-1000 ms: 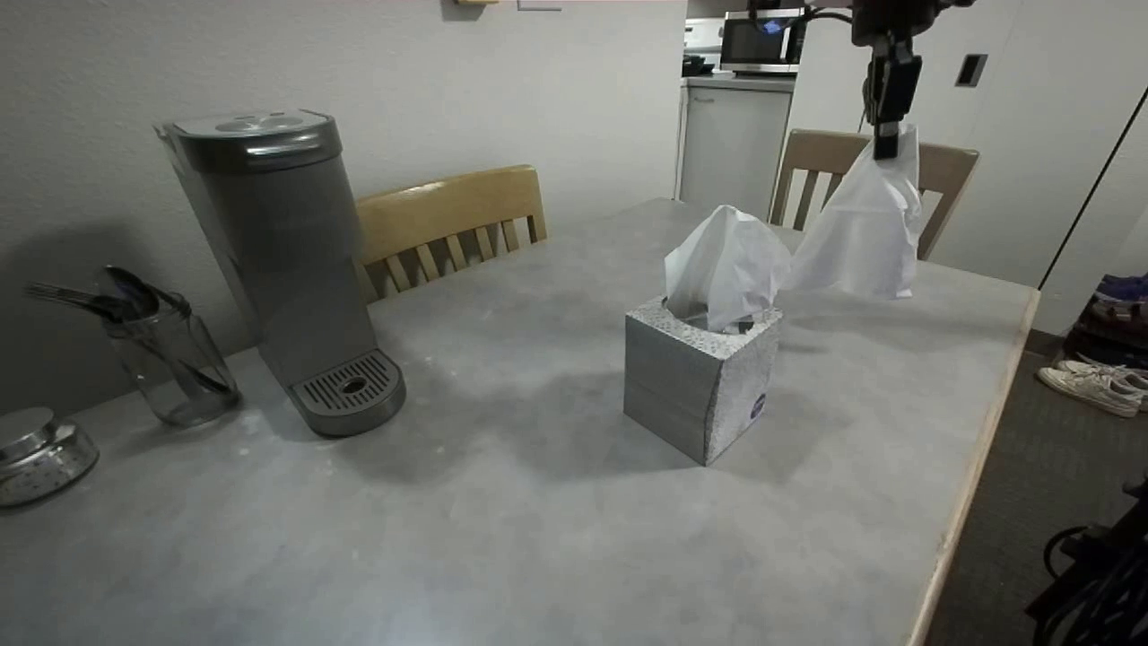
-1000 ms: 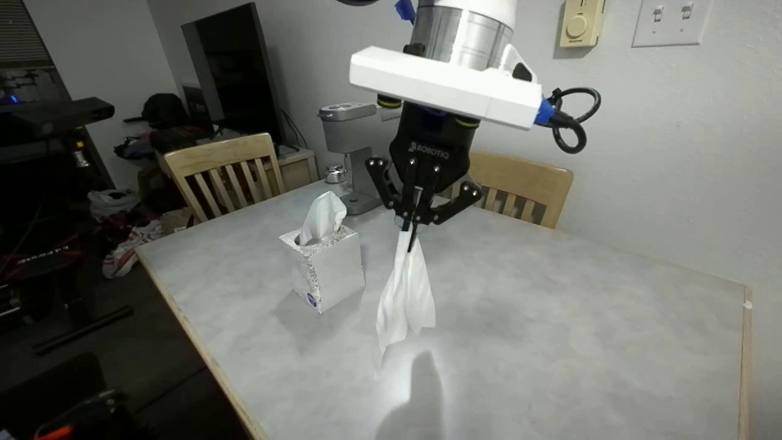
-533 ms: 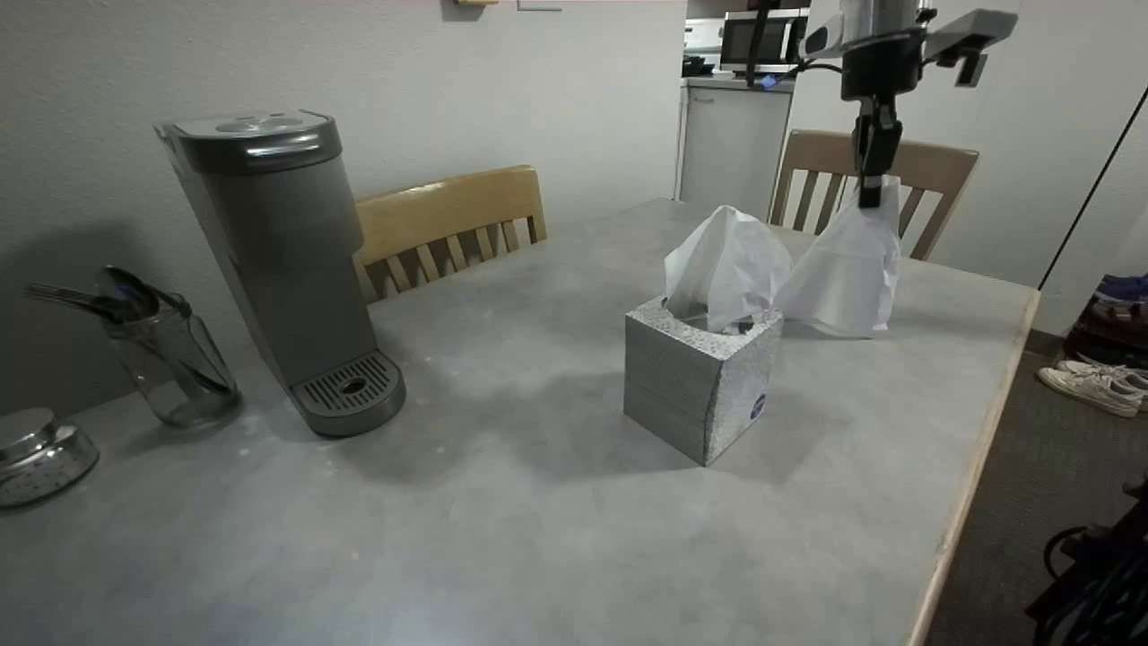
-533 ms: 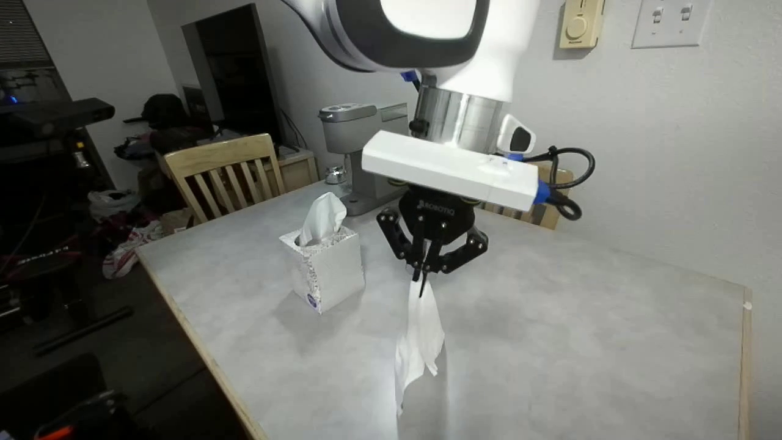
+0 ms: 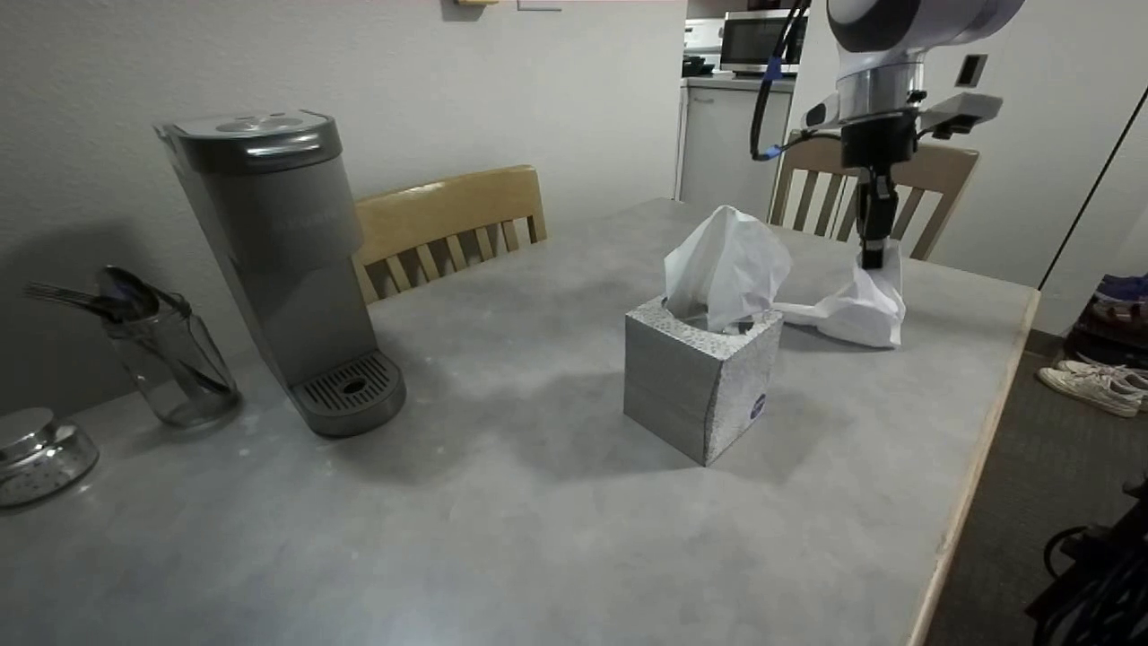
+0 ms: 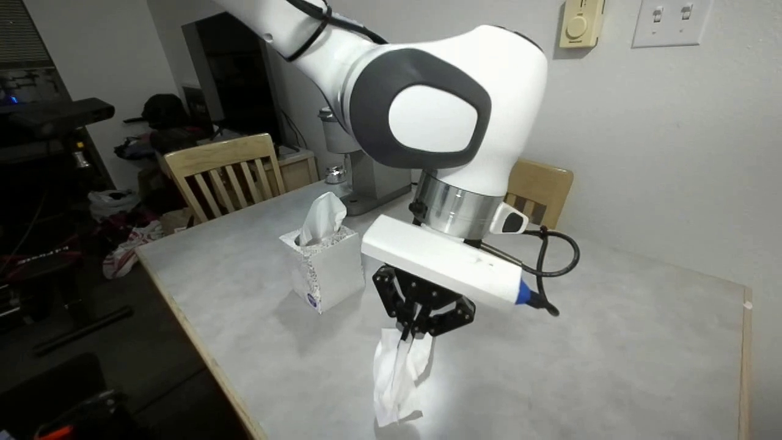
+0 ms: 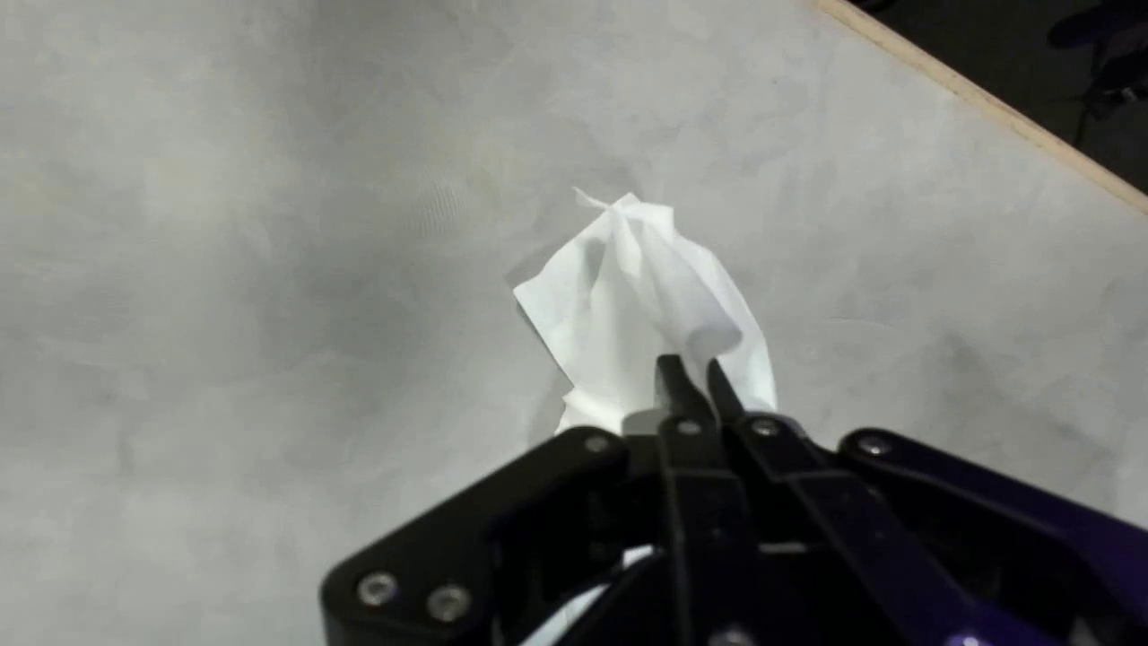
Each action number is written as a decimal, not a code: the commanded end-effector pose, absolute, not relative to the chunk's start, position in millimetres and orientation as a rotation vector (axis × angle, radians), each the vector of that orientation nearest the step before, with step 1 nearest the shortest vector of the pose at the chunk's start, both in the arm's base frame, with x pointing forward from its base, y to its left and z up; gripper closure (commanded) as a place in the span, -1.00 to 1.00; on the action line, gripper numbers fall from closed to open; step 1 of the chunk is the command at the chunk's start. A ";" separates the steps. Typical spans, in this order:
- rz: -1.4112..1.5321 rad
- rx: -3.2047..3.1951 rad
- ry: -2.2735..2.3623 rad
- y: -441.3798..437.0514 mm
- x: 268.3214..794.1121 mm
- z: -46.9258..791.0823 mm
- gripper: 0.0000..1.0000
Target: Remove a piece of tissue paper from the box.
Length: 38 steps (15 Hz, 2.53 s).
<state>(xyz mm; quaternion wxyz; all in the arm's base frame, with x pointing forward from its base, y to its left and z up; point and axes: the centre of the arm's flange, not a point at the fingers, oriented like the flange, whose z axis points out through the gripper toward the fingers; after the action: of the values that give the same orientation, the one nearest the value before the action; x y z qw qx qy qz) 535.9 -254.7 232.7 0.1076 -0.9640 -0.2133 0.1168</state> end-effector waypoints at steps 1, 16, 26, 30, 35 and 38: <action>0.332 -2.816 -0.610 -258.3 531.1 207.4 0.99; 0.399 -2.766 -0.579 -255.3 527.6 175.0 -0.50; 0.278 -2.839 -0.586 -259.4 534.4 248.9 -1.00; 0.217 -2.875 -0.584 -258.6 535.1 285.0 -1.00; 0.156 -2.879 -0.566 -255.1 536.9 323.8 -1.00; 0.132 -2.843 -0.539 -248.0 534.9 341.9 -1.00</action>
<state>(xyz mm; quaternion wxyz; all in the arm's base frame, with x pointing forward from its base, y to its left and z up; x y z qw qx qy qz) 545.8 -257.3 323.7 0.0999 -0.9745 -0.1942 0.0519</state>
